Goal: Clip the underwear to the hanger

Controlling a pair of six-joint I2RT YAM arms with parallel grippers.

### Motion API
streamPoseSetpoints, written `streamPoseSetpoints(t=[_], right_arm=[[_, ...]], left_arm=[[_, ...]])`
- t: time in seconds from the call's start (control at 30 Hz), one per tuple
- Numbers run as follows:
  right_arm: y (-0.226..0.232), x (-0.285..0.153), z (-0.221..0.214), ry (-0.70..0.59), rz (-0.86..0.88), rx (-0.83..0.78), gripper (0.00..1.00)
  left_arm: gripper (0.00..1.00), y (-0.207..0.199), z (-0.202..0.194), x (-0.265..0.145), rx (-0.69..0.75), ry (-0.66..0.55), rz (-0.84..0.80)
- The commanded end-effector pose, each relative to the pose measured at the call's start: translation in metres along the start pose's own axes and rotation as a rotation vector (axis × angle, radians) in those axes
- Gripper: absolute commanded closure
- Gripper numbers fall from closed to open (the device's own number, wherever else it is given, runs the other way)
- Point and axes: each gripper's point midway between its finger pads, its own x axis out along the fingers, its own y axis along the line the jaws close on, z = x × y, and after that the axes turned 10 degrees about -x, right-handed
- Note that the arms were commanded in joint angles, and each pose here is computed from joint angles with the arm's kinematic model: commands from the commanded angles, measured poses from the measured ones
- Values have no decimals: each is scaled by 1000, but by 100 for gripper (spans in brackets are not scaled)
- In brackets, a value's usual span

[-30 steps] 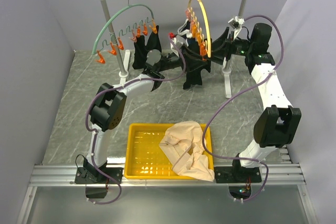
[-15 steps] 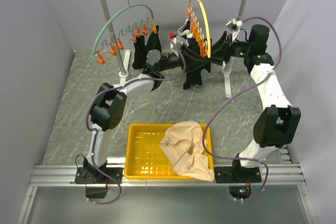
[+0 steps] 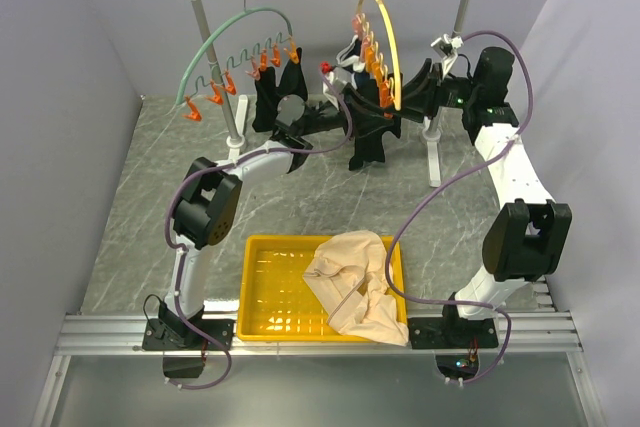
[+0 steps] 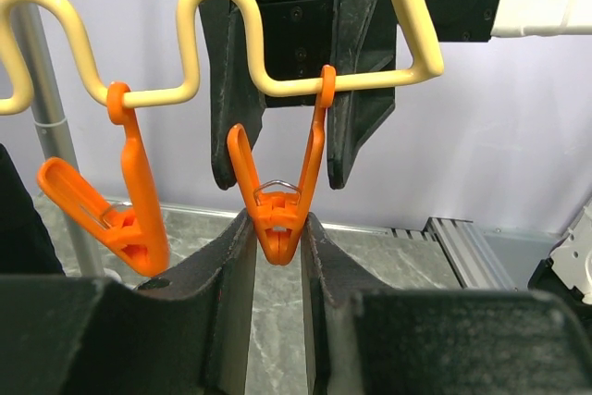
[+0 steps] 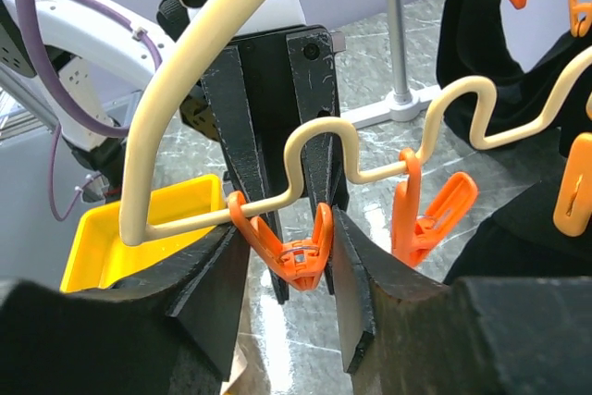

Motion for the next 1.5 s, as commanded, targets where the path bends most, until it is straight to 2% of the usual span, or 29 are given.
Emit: streamPoseSetpoints(t=[0.0, 0.17, 0.27, 0.33, 0.37, 0.4, 0.43, 0.6, 0.63, 0.73, 0.93, 1.17, 1.47], right_arm=[[9, 2, 14, -12, 32, -57, 55], [10, 3, 13, -10, 44, -49, 60], [11, 3, 13, -9, 47, -45, 68], [11, 3, 13, -9, 55, -36, 82], [10, 3, 14, -9, 58, -34, 87], [11, 3, 14, -8, 59, -28, 96], [10, 3, 14, -8, 59, -25, 100], [8, 3, 14, -9, 49, -26, 100], [8, 3, 14, -9, 49, -25, 100], [8, 2, 15, -10, 47, -23, 100], [8, 2, 16, -12, 51, -16, 100], [8, 3, 16, -12, 44, -11, 100], [9, 3, 18, -15, 29, -17, 100]], left_arm=[[98, -13, 9, 6, 38, -10, -75], [100, -12, 10, 6, 28, -13, -82], [99, -11, 9, 6, 24, -9, -78], [94, -10, 7, 6, 19, -6, -77], [86, -10, 7, 5, 20, -5, -74], [82, -11, 8, 5, 20, -7, -71], [70, -9, 7, 5, 16, -3, -63], [45, -6, 7, -5, 26, 0, -20], [35, -7, 7, -8, 33, 2, -7], [27, -5, 7, -17, 47, 5, 38], [25, -2, 14, -23, 81, -28, 83], [26, -6, 34, -9, 116, -83, 62], [35, -7, 52, 7, 102, -139, 57]])
